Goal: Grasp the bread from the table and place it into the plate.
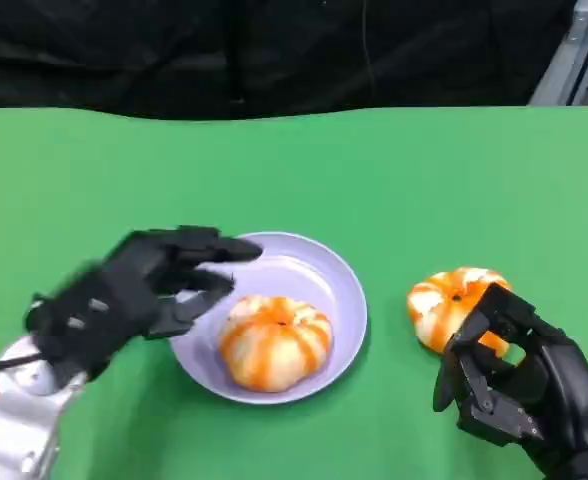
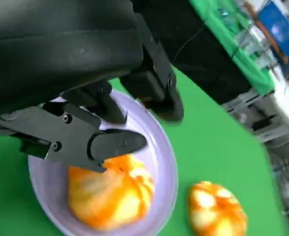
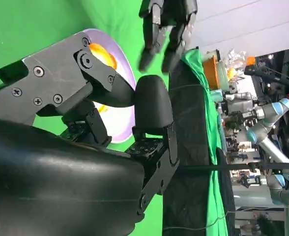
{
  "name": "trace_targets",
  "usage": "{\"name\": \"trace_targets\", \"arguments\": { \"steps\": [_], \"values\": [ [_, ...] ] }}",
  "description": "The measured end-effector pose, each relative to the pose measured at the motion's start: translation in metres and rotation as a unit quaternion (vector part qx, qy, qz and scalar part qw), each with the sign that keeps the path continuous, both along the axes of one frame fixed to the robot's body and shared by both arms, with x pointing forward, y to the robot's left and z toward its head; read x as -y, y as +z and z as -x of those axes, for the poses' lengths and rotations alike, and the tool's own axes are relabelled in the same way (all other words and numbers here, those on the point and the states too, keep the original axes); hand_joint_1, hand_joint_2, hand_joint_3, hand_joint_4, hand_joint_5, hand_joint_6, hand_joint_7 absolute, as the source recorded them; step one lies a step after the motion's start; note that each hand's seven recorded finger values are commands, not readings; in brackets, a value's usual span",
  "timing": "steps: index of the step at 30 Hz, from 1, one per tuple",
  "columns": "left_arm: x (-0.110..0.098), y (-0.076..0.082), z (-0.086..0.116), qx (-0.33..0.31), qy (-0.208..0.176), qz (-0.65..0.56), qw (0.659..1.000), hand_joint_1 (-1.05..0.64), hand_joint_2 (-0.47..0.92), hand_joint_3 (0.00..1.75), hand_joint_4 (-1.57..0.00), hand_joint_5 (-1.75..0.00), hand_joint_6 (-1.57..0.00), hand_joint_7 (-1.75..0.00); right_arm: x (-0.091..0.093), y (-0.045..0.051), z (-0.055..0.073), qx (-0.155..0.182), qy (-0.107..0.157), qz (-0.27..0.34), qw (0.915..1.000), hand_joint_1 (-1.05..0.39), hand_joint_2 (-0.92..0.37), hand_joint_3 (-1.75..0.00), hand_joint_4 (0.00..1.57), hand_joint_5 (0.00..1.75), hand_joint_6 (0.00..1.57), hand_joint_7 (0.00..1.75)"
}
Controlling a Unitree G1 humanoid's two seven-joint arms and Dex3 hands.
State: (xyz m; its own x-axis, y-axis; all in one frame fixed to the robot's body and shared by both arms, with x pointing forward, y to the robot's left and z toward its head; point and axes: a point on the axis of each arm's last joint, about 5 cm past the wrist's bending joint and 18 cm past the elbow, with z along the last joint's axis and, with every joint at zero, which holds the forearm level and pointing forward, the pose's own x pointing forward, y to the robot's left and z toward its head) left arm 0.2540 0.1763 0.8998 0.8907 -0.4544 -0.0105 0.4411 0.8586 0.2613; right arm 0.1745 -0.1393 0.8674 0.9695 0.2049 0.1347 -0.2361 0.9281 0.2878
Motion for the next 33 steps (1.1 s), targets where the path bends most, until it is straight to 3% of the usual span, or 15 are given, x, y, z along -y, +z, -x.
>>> {"name": "trace_targets", "arguments": {
  "steps": [3, 7, 14, 23, 33],
  "values": [
    [-0.013, 0.008, 0.012, -0.032, -0.013, 0.071, 0.997, 0.09, 0.56, 1.36, -0.84, -1.74, -0.74, -1.72, 0.000, 0.0001, 0.000, 0.000, 0.001, 0.000, 1.0000, -0.13, -0.57, -1.16, 0.82, 1.75, 0.60, 1.75],
    [-0.032, 0.011, 0.031, -0.072, -0.028, 0.119, 0.990, 0.08, 0.67, 1.25, -0.87, -1.75, -0.72, -1.75, 0.000, 0.0004, 0.000, 0.000, 0.001, 0.001, 1.0000, -0.12, -0.57, -1.17, 0.82, 1.75, 0.60, 1.75],
    [-0.056, 0.003, 0.068, -0.115, -0.025, 0.161, 0.980, 0.09, 0.71, 1.16, -0.85, -1.75, -0.69, -1.75, 0.000, 0.0002, 0.000, -0.001, 0.001, 0.001, 1.0000, -0.12, -0.57, -1.17, 0.83, 1.75, 0.60, 1.75],
    [-0.064, -0.017, 0.087, -0.137, -0.002, 0.175, 0.975, 0.10, 0.73, 1.13, -0.83, -1.75, -0.69, -1.75, 0.001, -0.0003, 0.000, -0.008, 0.001, 0.002, 1.0000, -0.11, -0.58, -1.15, 0.82, 1.75, 0.60, 1.75],
    [-0.062, -0.030, 0.090, -0.139, -0.001, 0.198, 0.970, 0.07, 0.69, 1.20, -0.85, -1.75, -0.72, -1.75, 0.001, -0.0003, 0.000, -0.008, 0.001, 0.002, 1.0000, -0.12, -0.58, -1.16, 0.83, 1.75, 0.61, 1.75]
  ]
}}
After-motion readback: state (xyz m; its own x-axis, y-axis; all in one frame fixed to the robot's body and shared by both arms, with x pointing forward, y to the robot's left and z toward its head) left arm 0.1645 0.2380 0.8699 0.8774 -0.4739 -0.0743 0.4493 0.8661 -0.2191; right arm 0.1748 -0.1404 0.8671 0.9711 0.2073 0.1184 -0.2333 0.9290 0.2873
